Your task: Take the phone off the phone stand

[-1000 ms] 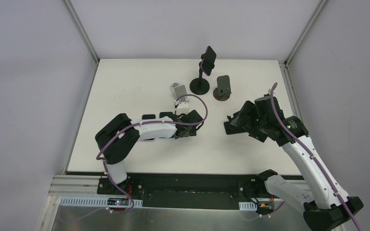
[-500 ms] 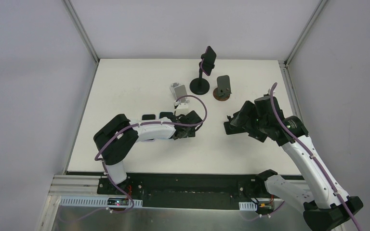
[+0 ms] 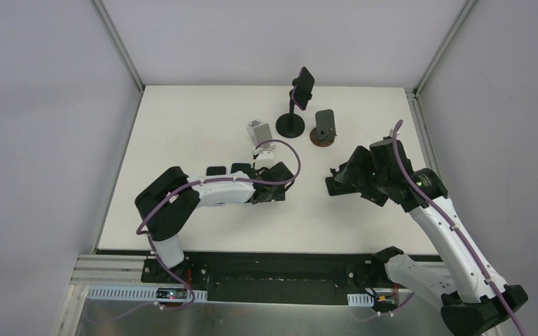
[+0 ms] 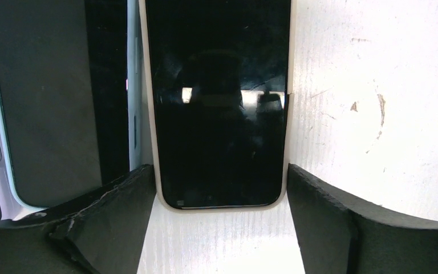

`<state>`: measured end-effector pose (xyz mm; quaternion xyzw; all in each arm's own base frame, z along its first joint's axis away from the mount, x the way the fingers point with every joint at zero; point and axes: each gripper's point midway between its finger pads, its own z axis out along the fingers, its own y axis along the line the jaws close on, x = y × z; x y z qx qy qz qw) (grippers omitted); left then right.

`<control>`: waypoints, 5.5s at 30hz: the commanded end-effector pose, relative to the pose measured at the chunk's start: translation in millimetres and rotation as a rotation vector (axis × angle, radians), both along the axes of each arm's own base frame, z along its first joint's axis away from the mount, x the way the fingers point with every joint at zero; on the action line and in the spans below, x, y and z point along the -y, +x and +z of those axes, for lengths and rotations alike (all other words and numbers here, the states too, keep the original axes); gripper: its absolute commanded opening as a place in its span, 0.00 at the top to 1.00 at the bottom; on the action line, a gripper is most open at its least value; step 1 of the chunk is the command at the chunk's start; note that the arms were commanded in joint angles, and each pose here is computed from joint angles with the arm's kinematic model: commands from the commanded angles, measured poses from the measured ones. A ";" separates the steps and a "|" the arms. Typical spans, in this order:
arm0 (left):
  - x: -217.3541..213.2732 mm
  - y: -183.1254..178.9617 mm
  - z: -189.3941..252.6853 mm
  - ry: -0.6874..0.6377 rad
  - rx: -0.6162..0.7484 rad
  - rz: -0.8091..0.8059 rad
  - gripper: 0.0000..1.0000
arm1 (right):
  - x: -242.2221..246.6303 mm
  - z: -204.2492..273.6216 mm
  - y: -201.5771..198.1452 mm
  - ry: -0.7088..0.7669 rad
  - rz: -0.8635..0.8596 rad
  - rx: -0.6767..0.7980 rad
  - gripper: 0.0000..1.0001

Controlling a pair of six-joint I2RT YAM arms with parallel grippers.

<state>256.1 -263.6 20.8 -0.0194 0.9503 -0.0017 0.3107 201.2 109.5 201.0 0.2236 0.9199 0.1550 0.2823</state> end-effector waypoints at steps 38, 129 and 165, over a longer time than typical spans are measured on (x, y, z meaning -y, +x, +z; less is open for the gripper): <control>-2.6 13.1 128.7 -0.097 0.046 -0.223 0.01 | 1.2 23.8 14.3 -0.010 -0.012 0.047 0.01; -121.8 77.4 226.0 0.075 0.318 -0.117 0.01 | -147.5 33.1 315.0 0.458 0.187 0.117 0.04; -124.9 78.6 223.1 0.067 0.308 -0.109 0.01 | -139.6 91.8 239.6 0.379 0.320 0.242 1.00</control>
